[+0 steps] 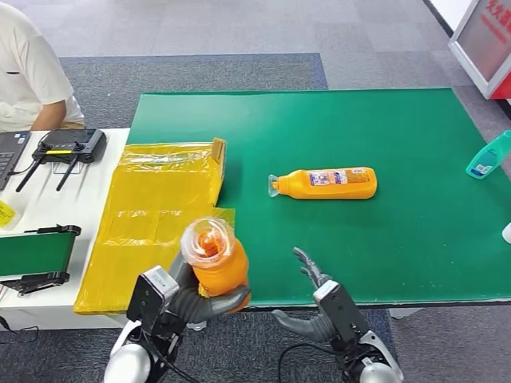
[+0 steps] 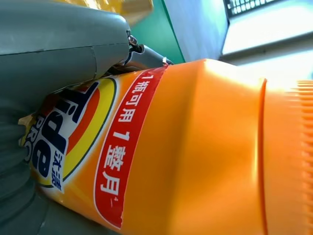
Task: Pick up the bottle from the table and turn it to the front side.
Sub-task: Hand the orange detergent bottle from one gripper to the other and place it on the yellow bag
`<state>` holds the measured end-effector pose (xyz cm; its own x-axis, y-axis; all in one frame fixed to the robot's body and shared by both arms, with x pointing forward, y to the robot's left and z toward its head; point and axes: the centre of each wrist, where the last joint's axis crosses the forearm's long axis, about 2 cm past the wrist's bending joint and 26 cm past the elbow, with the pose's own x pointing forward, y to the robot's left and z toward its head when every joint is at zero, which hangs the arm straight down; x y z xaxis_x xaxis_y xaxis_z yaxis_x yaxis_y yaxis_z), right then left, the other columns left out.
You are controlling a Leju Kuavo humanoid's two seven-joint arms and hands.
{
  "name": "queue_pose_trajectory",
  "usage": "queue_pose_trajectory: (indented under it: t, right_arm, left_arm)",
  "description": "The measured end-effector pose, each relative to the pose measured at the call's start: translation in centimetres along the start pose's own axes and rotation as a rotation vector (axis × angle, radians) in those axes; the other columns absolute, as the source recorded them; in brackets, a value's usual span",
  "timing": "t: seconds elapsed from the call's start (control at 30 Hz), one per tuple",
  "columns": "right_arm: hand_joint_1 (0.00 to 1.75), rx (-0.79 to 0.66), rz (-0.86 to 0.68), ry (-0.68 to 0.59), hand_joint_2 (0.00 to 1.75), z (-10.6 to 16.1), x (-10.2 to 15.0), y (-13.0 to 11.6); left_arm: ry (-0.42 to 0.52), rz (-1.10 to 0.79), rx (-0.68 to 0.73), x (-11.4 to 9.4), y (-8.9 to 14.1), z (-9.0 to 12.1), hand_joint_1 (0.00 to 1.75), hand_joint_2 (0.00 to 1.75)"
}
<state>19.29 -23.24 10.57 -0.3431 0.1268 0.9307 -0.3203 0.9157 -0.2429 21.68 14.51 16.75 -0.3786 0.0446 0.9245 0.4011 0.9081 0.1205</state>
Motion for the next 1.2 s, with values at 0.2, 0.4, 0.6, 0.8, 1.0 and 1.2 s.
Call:
queue_pose_trajectory:
  t: [0.2,0.4,0.6,0.8,1.0,1.2]
  right_arm:
    - [0.0,-0.063,0.005,0.002,1.75,1.6,-0.5,-2.2]
    - [0.0,-0.104,-0.001,0.008,1.75,1.8,-0.6,-3.3]
    - [0.0,-0.098,0.007,-0.015,1.75,0.1,-0.5,-3.7]
    - [0.0,-0.092,-0.001,-0.02,1.75,-0.7,-0.7,-3.4]
    - [0.0,-0.091,-0.004,-0.019,1.75,-0.8,-0.7,-3.4]
    - [0.0,-0.085,-0.004,-0.03,1.75,-1.3,-0.6,-3.2]
  left_arm:
    - [0.049,-0.021,0.084,-0.5,1.8,0.0,1.75,1.75]
    - [0.145,-0.208,0.192,-0.7,3.7,-0.6,1.75,1.75]
    - [0.288,-0.36,0.255,-1.8,7.1,-1.8,1.75,1.75]
    - [0.347,-0.419,0.303,-2.8,8.9,-2.5,1.75,1.75]
    - [0.373,-0.426,0.31,-3.3,9.3,-2.4,1.75,1.75]
    - [0.422,-0.505,0.311,-3.5,10.0,-2.8,1.75,1.75]
